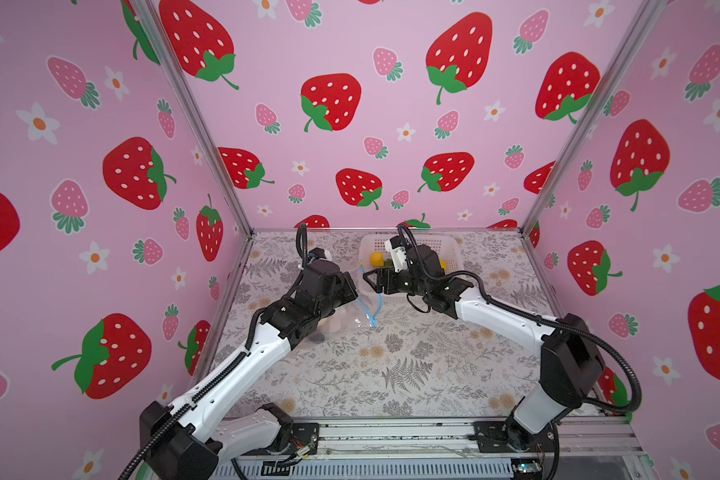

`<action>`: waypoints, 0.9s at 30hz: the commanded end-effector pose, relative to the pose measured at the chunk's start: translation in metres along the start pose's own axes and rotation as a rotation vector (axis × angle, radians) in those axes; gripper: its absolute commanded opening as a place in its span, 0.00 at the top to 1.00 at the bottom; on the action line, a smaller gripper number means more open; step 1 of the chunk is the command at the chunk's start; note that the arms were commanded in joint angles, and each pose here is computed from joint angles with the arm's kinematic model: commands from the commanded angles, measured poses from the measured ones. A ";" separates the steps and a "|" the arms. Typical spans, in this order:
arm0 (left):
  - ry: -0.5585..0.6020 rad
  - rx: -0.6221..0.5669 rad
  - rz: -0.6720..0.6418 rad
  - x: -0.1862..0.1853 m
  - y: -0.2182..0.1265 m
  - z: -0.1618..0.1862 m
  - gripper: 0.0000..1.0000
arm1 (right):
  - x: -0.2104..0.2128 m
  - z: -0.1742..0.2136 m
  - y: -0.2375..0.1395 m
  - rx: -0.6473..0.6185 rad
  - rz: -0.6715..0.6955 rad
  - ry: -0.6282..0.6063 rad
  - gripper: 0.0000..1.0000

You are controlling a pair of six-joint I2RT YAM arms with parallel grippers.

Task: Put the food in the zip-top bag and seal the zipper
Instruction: 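Move the right gripper back over the basket toward the white radish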

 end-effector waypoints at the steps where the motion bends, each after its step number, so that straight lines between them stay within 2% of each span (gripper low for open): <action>1: 0.000 -0.044 -0.007 0.001 -0.004 -0.010 1.00 | -0.012 -0.029 -0.021 -0.069 0.129 -0.113 0.30; 7: -0.006 -0.035 -0.011 0.005 -0.002 -0.007 1.00 | -0.062 -0.038 -0.014 -0.012 0.382 -0.258 0.30; 16: -0.011 -0.027 -0.018 0.008 -0.001 -0.003 1.00 | -0.145 -0.017 0.029 0.224 0.641 -0.272 0.32; 19: -0.012 -0.013 -0.015 0.008 0.002 0.000 1.00 | -0.165 -0.006 0.045 0.282 0.691 -0.282 0.29; 27: -0.014 -0.007 -0.015 0.009 0.005 0.000 1.00 | -0.200 0.009 0.078 0.372 0.710 -0.256 0.24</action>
Point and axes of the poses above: each gripper's point midway between its finger pads, its own y axis out along the fingers, its own x axis along the line the jaws close on, z = x × y, the point moved 3 cm from there along -y, back along the fingers, and after that the axes turned 9 degrees about y, right-handed, at the moved point
